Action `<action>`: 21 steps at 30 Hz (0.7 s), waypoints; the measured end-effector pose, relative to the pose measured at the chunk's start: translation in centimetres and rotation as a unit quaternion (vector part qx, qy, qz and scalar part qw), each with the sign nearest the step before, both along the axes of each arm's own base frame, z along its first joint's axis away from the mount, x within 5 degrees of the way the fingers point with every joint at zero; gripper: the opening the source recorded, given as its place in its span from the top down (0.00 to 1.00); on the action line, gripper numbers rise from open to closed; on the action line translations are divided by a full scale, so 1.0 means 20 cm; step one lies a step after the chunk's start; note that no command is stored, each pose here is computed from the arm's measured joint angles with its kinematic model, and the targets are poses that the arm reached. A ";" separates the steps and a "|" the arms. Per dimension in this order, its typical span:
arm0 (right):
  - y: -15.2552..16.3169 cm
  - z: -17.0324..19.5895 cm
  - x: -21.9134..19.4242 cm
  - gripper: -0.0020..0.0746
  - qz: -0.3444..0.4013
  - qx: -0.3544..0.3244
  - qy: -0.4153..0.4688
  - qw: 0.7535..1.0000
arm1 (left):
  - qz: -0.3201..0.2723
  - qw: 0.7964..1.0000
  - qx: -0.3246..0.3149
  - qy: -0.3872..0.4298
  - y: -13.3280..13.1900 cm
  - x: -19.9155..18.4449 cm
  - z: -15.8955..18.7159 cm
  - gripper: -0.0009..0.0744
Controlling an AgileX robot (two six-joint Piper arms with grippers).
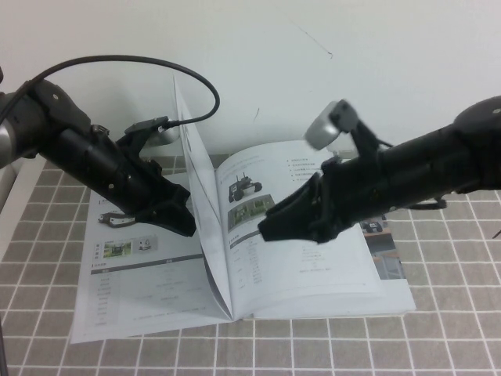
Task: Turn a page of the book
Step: Open the closed book
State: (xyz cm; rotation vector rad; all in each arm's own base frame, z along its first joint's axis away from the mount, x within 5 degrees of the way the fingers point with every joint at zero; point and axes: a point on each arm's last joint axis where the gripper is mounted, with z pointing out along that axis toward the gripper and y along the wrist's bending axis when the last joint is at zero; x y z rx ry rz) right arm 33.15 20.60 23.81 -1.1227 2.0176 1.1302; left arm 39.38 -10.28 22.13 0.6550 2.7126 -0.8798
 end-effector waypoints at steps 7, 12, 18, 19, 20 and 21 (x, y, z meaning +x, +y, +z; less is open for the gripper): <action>0.20 -0.06 -0.14 0.94 0.026 -0.055 0.001 0.998 | 0.000 1.000 -0.001 0.000 0.00 0.00 0.00 0.99; 0.26 -0.16 -0.27 0.96 -0.088 -0.113 -0.076 0.987 | 0.001 1.000 -0.001 0.000 0.00 0.00 0.00 0.99; 0.35 -0.20 -0.50 0.96 -0.142 -0.178 -0.202 0.952 | 0.001 1.000 -0.001 0.000 0.00 0.00 0.00 0.99; 0.37 -0.21 -0.52 0.96 -0.132 -0.183 -0.206 0.952 | 0.001 1.000 -0.001 0.000 0.00 0.00 0.00 0.99; 0.38 -0.22 -0.53 0.96 -0.121 -0.181 -0.204 0.954 | 0.001 1.000 -0.002 0.000 0.00 0.00 0.00 0.99; 0.39 -0.22 -0.54 0.96 -0.113 -0.176 -0.202 0.957 | 0.001 1.000 -0.003 0.000 0.00 0.00 0.00 0.99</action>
